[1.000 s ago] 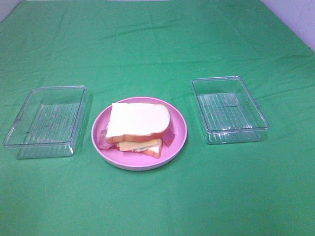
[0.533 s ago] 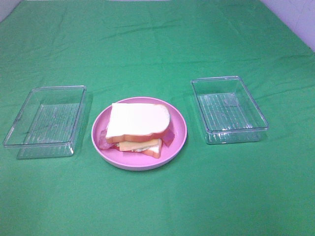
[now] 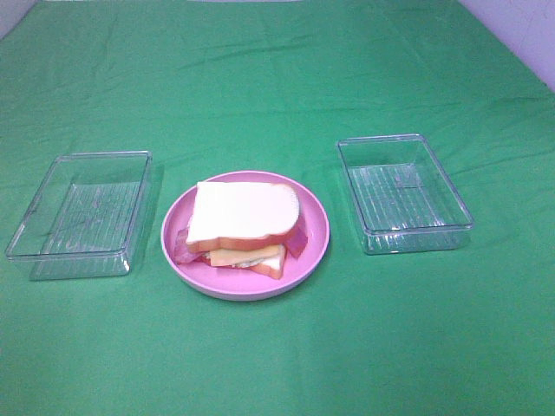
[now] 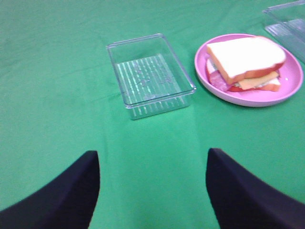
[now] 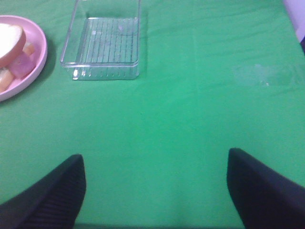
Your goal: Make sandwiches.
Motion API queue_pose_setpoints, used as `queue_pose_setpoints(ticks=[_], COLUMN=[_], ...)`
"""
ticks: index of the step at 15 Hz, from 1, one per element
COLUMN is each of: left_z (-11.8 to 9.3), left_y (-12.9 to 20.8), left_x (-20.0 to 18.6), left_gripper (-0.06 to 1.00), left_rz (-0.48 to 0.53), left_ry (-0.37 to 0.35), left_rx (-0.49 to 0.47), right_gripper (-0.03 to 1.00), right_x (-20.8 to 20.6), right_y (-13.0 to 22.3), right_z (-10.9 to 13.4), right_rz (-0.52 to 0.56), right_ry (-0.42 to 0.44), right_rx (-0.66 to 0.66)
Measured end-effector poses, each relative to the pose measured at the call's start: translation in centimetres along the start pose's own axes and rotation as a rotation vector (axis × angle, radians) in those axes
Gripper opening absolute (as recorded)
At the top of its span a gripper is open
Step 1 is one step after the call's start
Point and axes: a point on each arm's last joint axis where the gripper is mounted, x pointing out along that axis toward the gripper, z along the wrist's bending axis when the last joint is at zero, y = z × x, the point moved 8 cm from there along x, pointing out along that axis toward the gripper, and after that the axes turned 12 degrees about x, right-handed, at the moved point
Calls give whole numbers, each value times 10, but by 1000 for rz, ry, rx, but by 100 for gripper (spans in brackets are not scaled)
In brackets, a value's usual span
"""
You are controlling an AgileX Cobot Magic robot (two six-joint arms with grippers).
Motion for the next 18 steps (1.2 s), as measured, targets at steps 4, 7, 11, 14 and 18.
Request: queue_pose_setpoints(ticks=[4,7,11,14,18], left_z=[9,10,10,10,10], left_y=[2,2,2,2,2], left_x=[0,0,0,0,0], left_gripper=[62,62,62,62,62], left_rz=[26,27,27,27,27], left_ry=[-126,-129,-129,-129,-129], left_rx=[-64,-65,-65,-65,-65], right_gripper=[77,77,77,77,77], right_x=[-12,-12,-12,-12,-12], right_y=[1,2,2,2,2], right_z=[0,0,0,0,0], right_rz=[-100,-103,-103,-103,-103], right_ry=[0,0,0,0,0], right_rx=[1,1,1,1,1])
